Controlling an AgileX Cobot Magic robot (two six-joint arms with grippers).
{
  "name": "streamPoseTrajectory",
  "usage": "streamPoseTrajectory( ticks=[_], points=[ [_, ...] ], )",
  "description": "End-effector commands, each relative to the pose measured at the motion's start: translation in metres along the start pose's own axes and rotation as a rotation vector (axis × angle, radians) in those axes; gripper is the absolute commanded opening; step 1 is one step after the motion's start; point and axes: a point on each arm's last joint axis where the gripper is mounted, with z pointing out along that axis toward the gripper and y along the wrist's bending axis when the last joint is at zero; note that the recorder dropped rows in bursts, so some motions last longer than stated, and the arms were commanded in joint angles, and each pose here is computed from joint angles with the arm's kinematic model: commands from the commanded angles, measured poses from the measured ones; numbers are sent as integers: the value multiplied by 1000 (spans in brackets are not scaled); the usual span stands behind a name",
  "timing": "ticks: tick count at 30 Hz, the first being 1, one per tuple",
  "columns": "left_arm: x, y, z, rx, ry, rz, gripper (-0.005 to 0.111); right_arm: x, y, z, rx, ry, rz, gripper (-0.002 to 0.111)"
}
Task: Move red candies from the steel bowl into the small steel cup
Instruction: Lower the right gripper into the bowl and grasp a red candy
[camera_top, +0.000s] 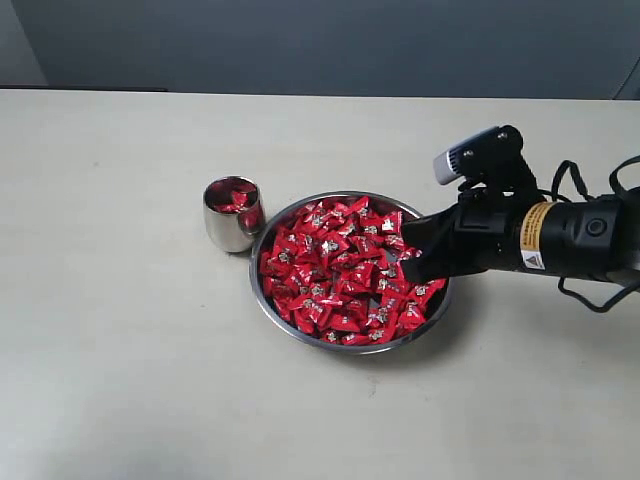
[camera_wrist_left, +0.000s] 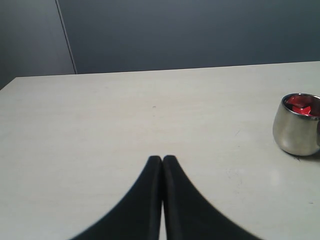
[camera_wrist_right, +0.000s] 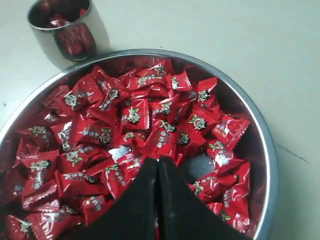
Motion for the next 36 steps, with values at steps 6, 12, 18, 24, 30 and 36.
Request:
streamPoseTrajectory(
  ticks=[6,12,18,24,30,36],
  points=[
    [1,0,0,0,-3,-4,0,4,5,-1,-56,30,-111,-1],
    [1,0,0,0,-3,-4,0,7,1,-1,-19,59,-100,-1],
    [1,0,0,0,-3,-4,0,2,-4,9,-5,26,-36,-1],
    [1,0,0,0,-3,-4,0,-5,-15,29,8,58,-78,-1],
    [1,0,0,0,-3,-4,0,-6,-19,45,-30,90,-162,-1],
    [1,0,0,0,-3,-4,0,-19,3,55,-68,81,-243,-1]
  ],
)
